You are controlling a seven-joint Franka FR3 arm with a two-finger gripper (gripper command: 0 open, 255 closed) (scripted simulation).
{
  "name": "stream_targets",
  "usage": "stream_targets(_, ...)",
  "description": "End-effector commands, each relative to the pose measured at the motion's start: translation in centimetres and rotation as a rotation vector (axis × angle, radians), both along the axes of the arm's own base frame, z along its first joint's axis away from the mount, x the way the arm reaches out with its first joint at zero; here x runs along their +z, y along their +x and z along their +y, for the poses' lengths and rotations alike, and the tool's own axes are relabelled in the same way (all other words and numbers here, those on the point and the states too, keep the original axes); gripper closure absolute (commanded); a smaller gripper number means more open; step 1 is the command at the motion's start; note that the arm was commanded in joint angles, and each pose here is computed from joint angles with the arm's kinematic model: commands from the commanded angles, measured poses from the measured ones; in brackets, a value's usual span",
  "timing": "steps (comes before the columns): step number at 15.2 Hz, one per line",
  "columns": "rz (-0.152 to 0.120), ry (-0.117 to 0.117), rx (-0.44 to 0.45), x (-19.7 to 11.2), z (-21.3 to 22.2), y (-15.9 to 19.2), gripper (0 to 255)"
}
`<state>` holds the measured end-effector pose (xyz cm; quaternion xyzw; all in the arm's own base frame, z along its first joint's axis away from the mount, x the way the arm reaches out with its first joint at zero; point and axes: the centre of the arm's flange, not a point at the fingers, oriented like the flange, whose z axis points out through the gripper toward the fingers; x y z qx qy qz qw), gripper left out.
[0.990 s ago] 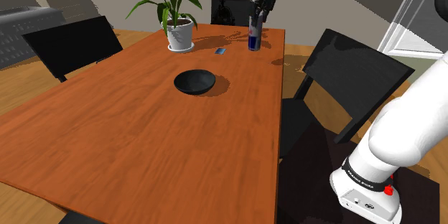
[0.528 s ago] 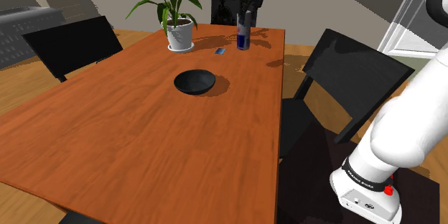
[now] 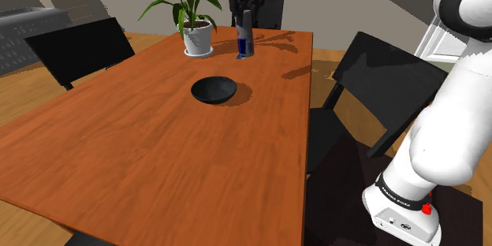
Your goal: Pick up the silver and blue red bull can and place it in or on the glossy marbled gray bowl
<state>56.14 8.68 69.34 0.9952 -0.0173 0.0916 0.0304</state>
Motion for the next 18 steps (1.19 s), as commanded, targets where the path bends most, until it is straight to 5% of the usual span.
stream_targets(1,-0.001,0.001,-0.002,0.4,2.6,0.6,255)
stream_targets(9,-0.001,0.001,-0.002,2.1,12.9,3.3,255)
stream_targets(18,-0.001,0.001,-0.002,-2.6,12.9,3.3,255)
